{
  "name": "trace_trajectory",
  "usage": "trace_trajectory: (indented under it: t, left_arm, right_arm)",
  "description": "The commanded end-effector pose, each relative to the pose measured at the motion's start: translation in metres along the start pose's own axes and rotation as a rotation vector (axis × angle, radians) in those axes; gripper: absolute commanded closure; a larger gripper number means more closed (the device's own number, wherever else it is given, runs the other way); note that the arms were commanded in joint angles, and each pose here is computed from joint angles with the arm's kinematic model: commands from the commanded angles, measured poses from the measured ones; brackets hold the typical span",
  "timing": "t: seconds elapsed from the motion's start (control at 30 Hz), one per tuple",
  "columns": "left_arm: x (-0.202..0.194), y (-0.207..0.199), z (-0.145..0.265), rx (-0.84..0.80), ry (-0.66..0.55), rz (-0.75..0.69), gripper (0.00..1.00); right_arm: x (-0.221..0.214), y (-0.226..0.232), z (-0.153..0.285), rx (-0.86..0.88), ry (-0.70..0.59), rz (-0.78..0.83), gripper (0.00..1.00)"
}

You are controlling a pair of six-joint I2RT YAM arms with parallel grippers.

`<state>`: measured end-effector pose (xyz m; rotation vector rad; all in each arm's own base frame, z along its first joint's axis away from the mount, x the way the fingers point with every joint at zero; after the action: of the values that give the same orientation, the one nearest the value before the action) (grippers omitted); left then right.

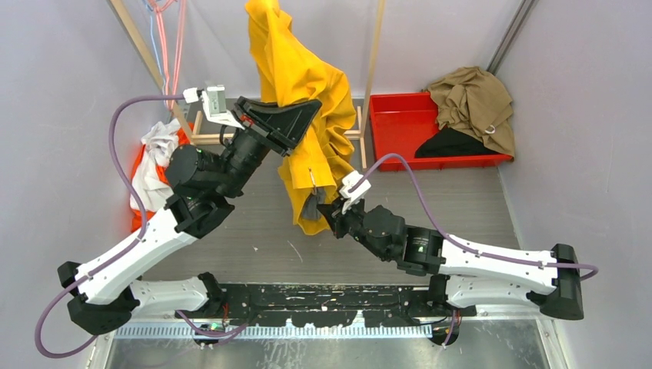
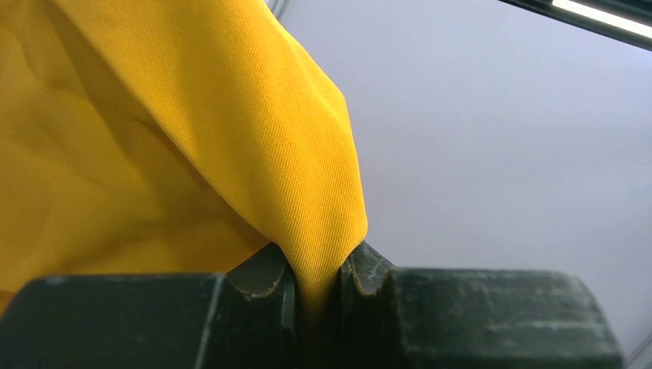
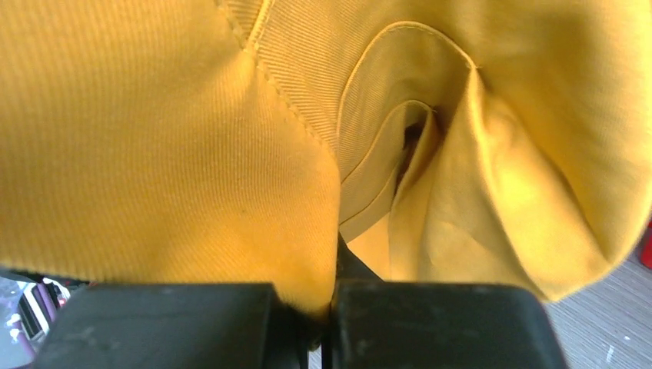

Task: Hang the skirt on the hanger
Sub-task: Hang the skirt on the hanger.

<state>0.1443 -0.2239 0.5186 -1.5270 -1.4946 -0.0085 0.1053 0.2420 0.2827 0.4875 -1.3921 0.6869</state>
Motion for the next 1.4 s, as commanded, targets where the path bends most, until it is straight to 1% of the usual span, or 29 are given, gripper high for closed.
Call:
trace_trajectory:
  t: [0.0, 0.1, 0.17, 0.27, 0.47, 0.67, 0.7, 0.8, 0.93, 1.03, 1.13, 1.2, 1.33, 1.37]
  left_arm:
    - [0.045, -0.033, 0.011, -0.226, -0.283, -0.001, 1.00]
    - [0.043, -0.028, 0.015, -0.255, -0.338, -0.024, 1.00]
    - [0.041, -0.026, 0.014, -0.260, -0.350, -0.036, 1.00]
    - [0.038, -0.023, 0.012, -0.276, -0.372, -0.059, 1.00]
    - [0.034, -0.017, 0.005, -0.277, -0.416, -0.114, 1.00]
    - [0.026, -0.002, -0.004, -0.235, -0.481, -0.150, 1.00]
    - [0.024, 0.001, -0.004, -0.227, -0.497, -0.147, 1.00]
    - [0.019, 0.013, -0.001, -0.183, -0.559, -0.123, 1.00]
    - [0.015, 0.032, 0.014, -0.095, -0.675, -0.051, 1.00]
    - [0.012, 0.046, 0.026, -0.029, -0.720, -0.016, 1.00]
    - [0.009, 0.055, 0.038, 0.007, -0.728, 0.031, 1.00]
    - [0.008, 0.059, 0.044, 0.030, -0.736, 0.074, 1.00]
    - [0.004, 0.073, 0.053, 0.068, -0.769, 0.217, 1.00]
    - [0.004, 0.075, 0.055, 0.070, -0.783, 0.272, 1.00]
  right_arm:
    - [0.024, -0.013, 0.021, -0.025, -0.064, -0.067, 0.99]
    - [0.031, -0.024, 0.036, -0.052, -0.041, -0.064, 0.99]
    - [0.035, -0.030, 0.046, -0.067, -0.028, -0.063, 0.99]
    - [0.043, -0.036, 0.062, -0.041, 0.018, -0.059, 0.99]
    - [0.061, -0.041, 0.087, 0.042, 0.086, -0.074, 0.99]
    - [0.075, -0.038, 0.105, 0.169, 0.106, -0.112, 0.99]
    - [0.078, -0.034, 0.106, 0.227, 0.107, -0.116, 0.99]
    - [0.089, -0.021, 0.103, 0.355, 0.095, -0.130, 0.99]
    - [0.108, -0.001, 0.097, 0.531, 0.077, -0.157, 0.99]
    - [0.118, 0.007, 0.096, 0.608, 0.082, -0.163, 0.99]
    - [0.122, 0.009, 0.092, 0.591, 0.103, -0.176, 0.99]
    - [0.122, 0.010, 0.086, 0.545, 0.124, -0.199, 0.99]
    - [0.111, 0.022, 0.066, 0.518, 0.126, -0.252, 0.99]
    - [0.108, 0.024, 0.063, 0.518, 0.115, -0.258, 0.99]
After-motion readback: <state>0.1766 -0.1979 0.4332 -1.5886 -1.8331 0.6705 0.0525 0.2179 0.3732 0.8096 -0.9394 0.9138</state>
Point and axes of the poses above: each gripper's point midway between its finger pads, its own z axis back along the fingers, its own y axis along the line the jaws close on, x = y × z, the point moved 10 cm from there along z, back along the fingers, and after that the axes turned 13 degrees about z, right-handed, at the moved point
